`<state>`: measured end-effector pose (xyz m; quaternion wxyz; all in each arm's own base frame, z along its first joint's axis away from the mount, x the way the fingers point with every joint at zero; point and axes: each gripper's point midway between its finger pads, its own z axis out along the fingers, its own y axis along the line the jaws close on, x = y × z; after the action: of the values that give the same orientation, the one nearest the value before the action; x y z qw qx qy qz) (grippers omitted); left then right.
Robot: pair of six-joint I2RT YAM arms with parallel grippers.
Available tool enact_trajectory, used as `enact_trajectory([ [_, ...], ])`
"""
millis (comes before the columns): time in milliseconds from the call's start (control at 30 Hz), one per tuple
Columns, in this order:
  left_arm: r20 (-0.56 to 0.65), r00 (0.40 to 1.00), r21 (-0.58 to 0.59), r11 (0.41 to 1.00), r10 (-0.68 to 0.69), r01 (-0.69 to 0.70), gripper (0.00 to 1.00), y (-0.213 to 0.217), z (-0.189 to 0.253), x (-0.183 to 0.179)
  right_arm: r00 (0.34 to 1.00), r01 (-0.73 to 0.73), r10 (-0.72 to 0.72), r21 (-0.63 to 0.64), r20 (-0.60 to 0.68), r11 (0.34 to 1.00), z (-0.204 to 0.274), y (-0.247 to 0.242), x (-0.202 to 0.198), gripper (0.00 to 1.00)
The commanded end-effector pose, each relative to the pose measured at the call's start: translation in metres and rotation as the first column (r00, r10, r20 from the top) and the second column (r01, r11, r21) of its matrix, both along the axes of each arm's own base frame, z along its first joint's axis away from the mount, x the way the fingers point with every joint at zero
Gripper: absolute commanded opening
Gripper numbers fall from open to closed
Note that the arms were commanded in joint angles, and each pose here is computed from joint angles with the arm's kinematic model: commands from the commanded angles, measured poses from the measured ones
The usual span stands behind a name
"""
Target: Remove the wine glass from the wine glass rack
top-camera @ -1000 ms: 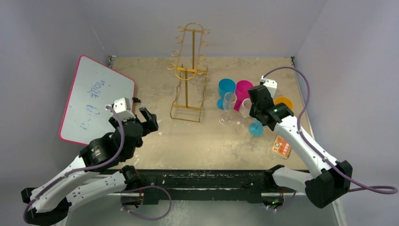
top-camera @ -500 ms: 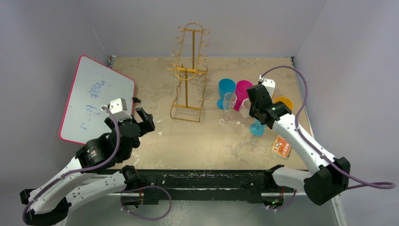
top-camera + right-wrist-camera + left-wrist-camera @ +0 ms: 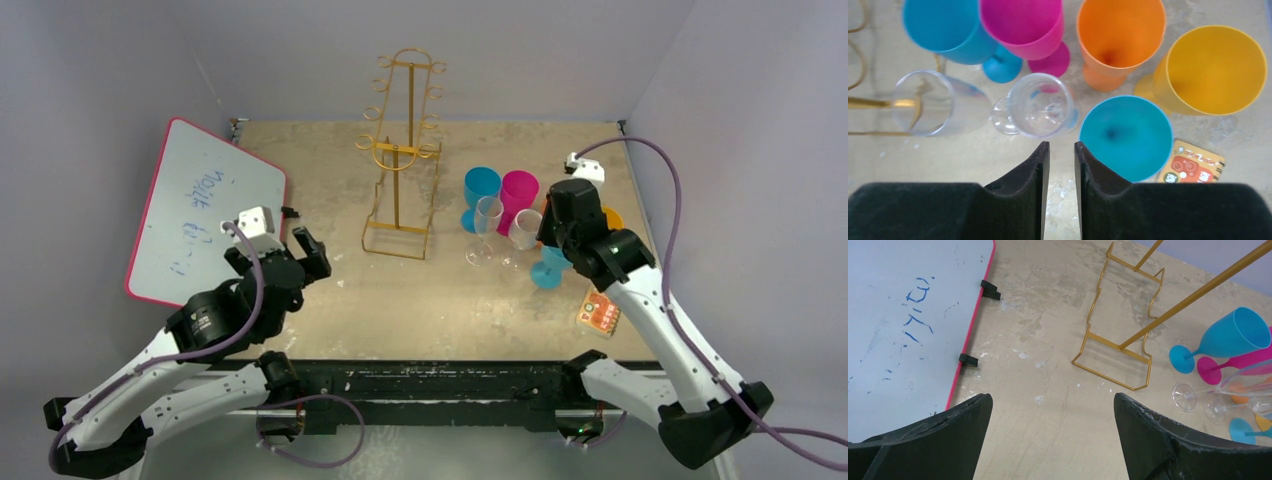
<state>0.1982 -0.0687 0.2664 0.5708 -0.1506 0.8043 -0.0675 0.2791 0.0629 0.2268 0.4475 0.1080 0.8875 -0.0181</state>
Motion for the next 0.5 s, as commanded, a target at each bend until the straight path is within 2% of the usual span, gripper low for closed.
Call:
enact_trajectory([
  [0,0.032,0.999,-0.035,0.999,0.027,-0.026,0.92,0.004,0.017,0.001,0.981,-0.155,0.138,0.118,0.140,0.981,0.043,0.023,-0.007,0.28],
  [100,0.037,0.999,-0.056,0.998,0.030,-0.028,0.92,0.001,0.013,0.002,0.949,-0.278,0.234,0.210,0.212,0.937,0.057,0.045,-0.018,0.29],
  [200,0.025,0.999,-0.054,0.998,0.045,-0.044,0.92,0.001,0.008,0.003,0.895,-0.413,0.322,0.304,0.308,0.858,0.073,0.071,-0.032,0.36],
  [267,0.019,0.997,-0.048,0.997,0.069,-0.068,0.92,0.004,0.007,0.003,0.818,-0.550,0.414,0.335,0.399,0.765,0.088,0.092,-0.046,0.36],
  [367,0.023,0.996,-0.044,0.995,0.087,-0.086,0.93,0.006,0.009,0.005,0.717,-0.677,0.488,0.331,0.498,0.657,0.098,0.110,-0.062,0.36],
  [400,0.025,0.995,-0.043,0.995,0.095,-0.094,0.93,0.006,0.010,0.005,0.693,-0.701,0.495,0.329,0.523,0.633,0.102,0.113,-0.066,0.58],
  [467,0.043,0.984,-0.060,0.984,0.172,-0.169,0.93,0.017,0.012,0.006,0.646,-0.742,0.511,0.310,0.567,0.595,0.108,0.119,-0.070,0.68],
])
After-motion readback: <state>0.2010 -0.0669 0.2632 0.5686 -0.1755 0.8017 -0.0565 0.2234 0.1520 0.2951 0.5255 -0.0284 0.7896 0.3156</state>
